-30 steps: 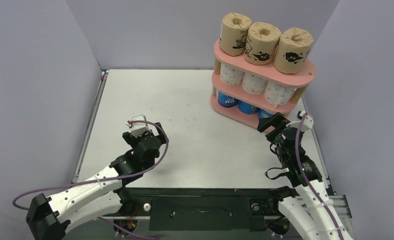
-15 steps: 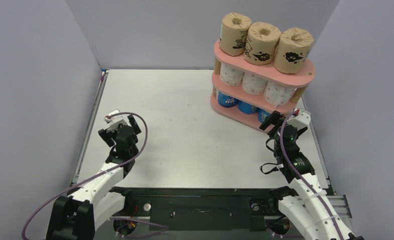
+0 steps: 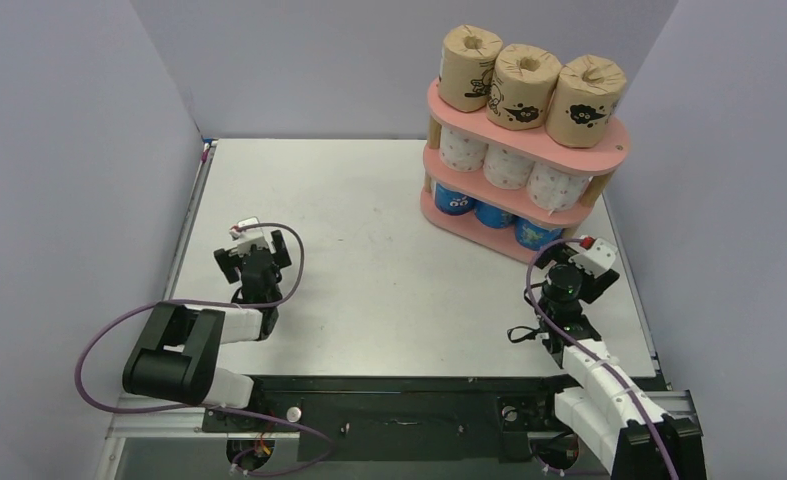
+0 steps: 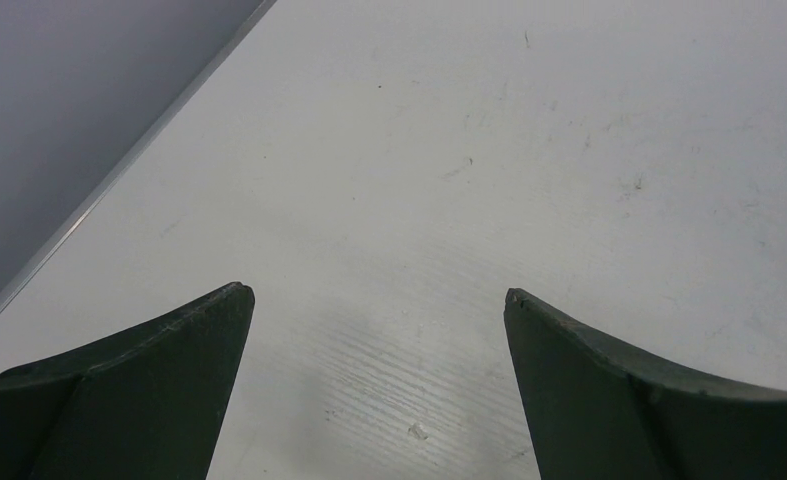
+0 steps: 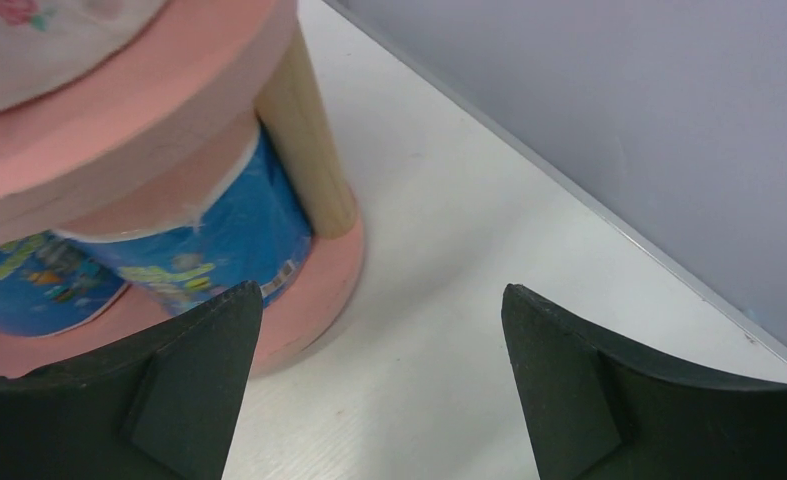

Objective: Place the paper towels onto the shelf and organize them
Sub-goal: Reset both arms

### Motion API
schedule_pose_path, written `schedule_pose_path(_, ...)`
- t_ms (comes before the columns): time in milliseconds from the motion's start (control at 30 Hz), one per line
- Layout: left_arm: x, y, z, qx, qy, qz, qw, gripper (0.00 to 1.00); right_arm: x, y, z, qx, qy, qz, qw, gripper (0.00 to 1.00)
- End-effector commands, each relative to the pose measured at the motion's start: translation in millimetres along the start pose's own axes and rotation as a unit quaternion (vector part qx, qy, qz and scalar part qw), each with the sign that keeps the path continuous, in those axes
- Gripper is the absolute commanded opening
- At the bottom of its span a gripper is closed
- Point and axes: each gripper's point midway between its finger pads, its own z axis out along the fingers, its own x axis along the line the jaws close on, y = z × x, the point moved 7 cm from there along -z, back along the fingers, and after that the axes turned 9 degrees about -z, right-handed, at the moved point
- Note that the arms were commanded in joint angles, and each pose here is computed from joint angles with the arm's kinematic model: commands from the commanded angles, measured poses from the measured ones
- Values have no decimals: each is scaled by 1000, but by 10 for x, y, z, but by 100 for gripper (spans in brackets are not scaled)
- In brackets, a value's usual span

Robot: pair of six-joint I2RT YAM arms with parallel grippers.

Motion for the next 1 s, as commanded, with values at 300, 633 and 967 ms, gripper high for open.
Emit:
schedule_pose_path(300, -8, 122, 62, -52, -50, -54, 996, 96, 122, -13, 330, -76, -7, 9, 997, 86)
schedule_pose_path(633, -32, 121, 17, -64, -54, -46, 995, 96, 232, -207, 423, -84, 14, -20, 996, 86)
schedule_pose_path(967, -29, 119, 18, -65, -54, -45, 995, 96, 229, -163, 554, -65, 5, -12, 998, 89)
